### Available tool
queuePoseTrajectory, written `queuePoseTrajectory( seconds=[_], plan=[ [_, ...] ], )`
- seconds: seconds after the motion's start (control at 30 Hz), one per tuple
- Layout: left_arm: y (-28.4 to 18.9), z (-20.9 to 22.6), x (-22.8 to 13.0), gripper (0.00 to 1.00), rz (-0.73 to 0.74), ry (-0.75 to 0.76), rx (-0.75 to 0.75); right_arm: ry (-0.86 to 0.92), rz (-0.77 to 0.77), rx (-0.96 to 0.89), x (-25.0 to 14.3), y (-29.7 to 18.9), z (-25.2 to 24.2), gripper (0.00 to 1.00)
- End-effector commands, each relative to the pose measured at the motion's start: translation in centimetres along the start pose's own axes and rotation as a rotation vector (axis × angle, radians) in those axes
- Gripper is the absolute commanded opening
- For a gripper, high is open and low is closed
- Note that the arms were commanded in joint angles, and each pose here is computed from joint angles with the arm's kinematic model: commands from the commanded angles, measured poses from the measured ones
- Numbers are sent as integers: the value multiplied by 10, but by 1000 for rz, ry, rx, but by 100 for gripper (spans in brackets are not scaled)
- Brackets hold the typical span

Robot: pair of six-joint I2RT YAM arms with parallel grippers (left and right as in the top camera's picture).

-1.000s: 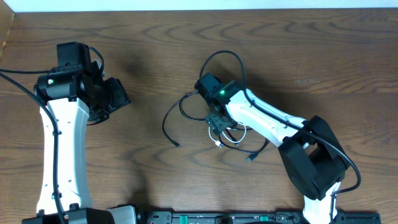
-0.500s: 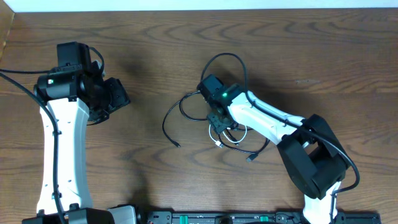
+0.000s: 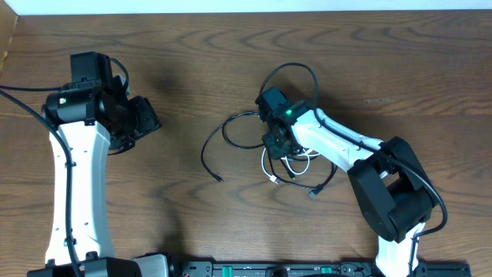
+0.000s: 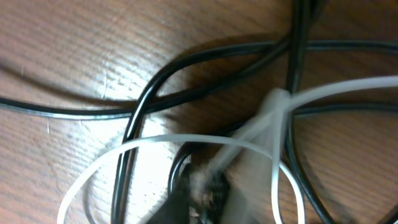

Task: Untangle cables
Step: 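Pull the white ribbon cable out to the top right corner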

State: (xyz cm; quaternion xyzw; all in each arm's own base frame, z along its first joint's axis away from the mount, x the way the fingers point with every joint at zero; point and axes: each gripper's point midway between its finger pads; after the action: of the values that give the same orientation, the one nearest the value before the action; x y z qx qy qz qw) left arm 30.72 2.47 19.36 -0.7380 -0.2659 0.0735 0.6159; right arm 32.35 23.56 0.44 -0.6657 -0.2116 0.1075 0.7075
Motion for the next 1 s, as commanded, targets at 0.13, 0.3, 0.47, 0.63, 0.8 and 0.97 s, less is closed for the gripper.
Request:
queuePoseTrajectory(
  seconds=[0.13, 0.3, 0.47, 0.63, 0.8, 0.97],
  plan=[
    [2, 4, 0, 60, 4, -7, 17, 43, -2, 45, 7, -21, -7, 1],
    [2, 4, 0, 60, 4, -7, 17, 47, -98, 129, 36, -89, -14, 1],
    [2, 4, 0, 60, 5, -7, 17, 120, -308, 188, 70, -202, -44, 1],
    [2, 4, 0, 60, 4, -7, 17, 181, -567, 266, 86, -316, -80, 1],
    [2, 4, 0, 60, 4, -7, 17, 320, -792, 232, 87, -399, -141, 1],
    [2, 4, 0, 60, 4, -7, 17, 443, -936, 101, 82, -429, -225, 1]
  ],
)
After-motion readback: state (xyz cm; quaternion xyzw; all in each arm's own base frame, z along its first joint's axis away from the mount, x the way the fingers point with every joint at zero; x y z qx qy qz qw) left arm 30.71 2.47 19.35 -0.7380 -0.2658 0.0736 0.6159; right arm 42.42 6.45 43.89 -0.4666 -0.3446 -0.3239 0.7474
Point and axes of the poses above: each gripper's point midway between its finger pads, its own y axis out along the fingers, its own z axis along the line the jaws close on, x = y × z, and after that the axes turned 1 degree about -y, right-handed
